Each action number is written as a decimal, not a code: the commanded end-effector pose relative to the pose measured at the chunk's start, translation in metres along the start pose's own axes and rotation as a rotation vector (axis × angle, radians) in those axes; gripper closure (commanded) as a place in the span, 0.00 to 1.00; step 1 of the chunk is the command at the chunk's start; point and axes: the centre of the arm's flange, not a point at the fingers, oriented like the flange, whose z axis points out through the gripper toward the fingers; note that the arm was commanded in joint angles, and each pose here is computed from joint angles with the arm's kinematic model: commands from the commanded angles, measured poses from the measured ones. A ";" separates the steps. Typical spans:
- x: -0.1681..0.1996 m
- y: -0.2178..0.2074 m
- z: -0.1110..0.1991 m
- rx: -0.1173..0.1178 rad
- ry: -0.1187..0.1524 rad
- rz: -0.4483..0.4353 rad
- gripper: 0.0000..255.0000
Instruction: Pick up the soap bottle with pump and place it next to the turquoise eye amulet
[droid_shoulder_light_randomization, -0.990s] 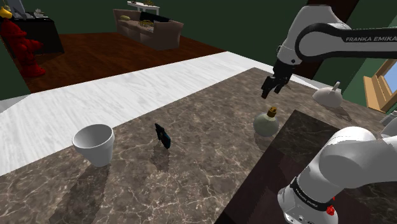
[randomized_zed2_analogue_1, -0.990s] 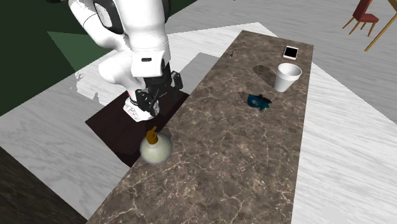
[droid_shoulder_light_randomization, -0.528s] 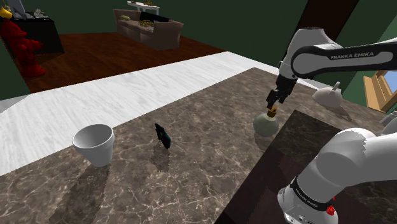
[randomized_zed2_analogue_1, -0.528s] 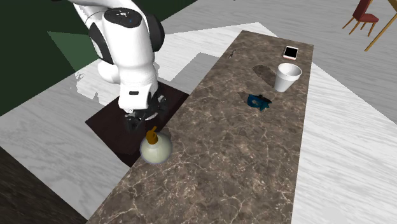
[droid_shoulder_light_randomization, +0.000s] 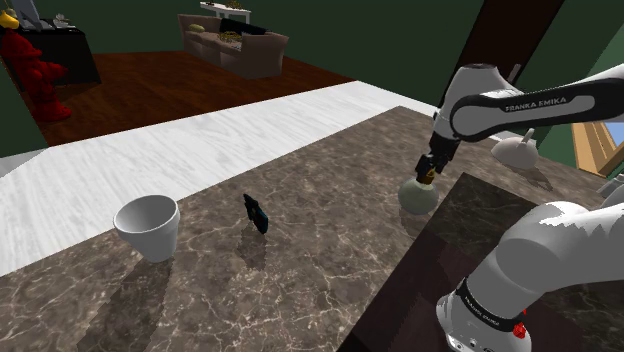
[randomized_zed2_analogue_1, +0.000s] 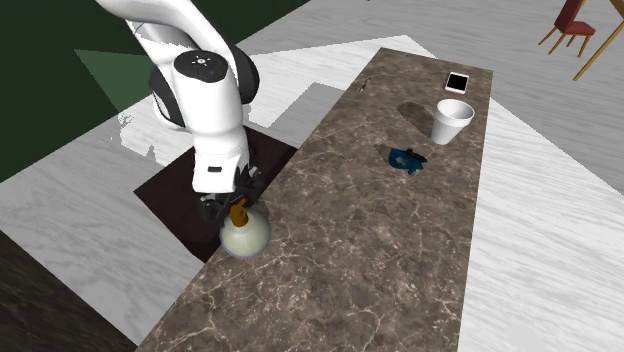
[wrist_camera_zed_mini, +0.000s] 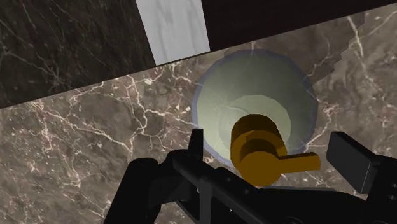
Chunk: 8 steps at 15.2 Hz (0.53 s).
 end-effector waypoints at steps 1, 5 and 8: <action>0.000 0.000 0.005 0.000 0.000 0.000 0.00; 0.000 0.000 0.005 0.000 0.000 0.000 0.00; 0.000 0.000 0.005 0.000 0.000 0.000 1.00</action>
